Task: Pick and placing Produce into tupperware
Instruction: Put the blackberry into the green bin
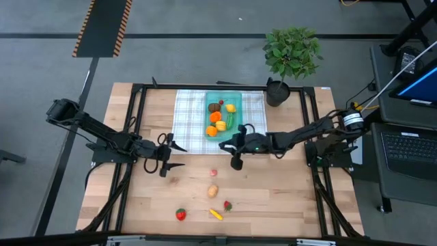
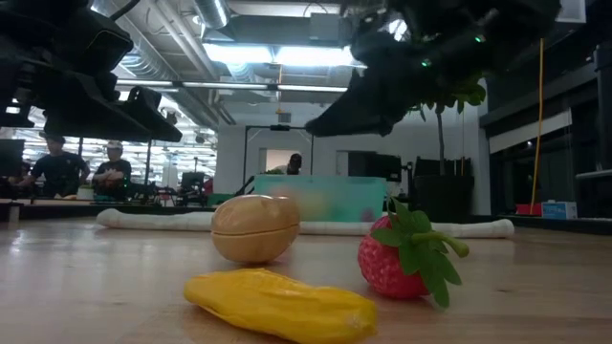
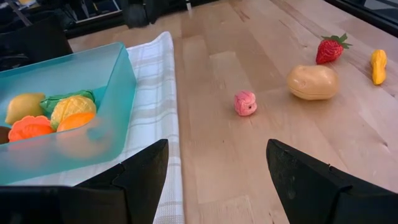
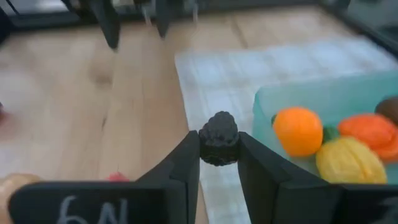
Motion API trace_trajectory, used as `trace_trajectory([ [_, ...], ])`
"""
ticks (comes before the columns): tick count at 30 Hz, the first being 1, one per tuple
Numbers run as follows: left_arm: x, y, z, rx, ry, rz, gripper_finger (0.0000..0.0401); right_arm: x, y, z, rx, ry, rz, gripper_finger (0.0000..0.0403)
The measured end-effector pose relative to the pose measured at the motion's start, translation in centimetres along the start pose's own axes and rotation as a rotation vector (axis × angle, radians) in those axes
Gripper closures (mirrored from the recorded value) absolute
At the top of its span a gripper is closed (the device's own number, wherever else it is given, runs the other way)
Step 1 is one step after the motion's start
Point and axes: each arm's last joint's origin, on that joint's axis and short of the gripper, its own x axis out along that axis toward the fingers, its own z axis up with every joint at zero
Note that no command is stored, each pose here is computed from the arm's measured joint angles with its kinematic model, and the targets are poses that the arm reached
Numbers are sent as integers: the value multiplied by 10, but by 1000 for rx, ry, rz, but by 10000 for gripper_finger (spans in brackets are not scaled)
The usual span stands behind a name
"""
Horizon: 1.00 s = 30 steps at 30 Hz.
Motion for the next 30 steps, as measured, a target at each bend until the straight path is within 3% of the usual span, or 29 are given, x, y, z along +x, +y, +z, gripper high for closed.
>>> trace_trajectory([
  [8, 0, 0, 0, -1, -2, 0, 137, -20, -9, -18, 37, -253, 33, 313],
  [14, 0, 0, 0, -1, -2, 1, 137, -32, -13, -30, 57, -348, 63, 314],
  [20, 0, 0, 0, 0, -3, 0, 137, -37, -13, -25, 24, -433, 66, 314],
  [30, 0, 0, 0, 0, -3, 0, 137, -37, -13, -25, 27, -442, 65, 314],
])
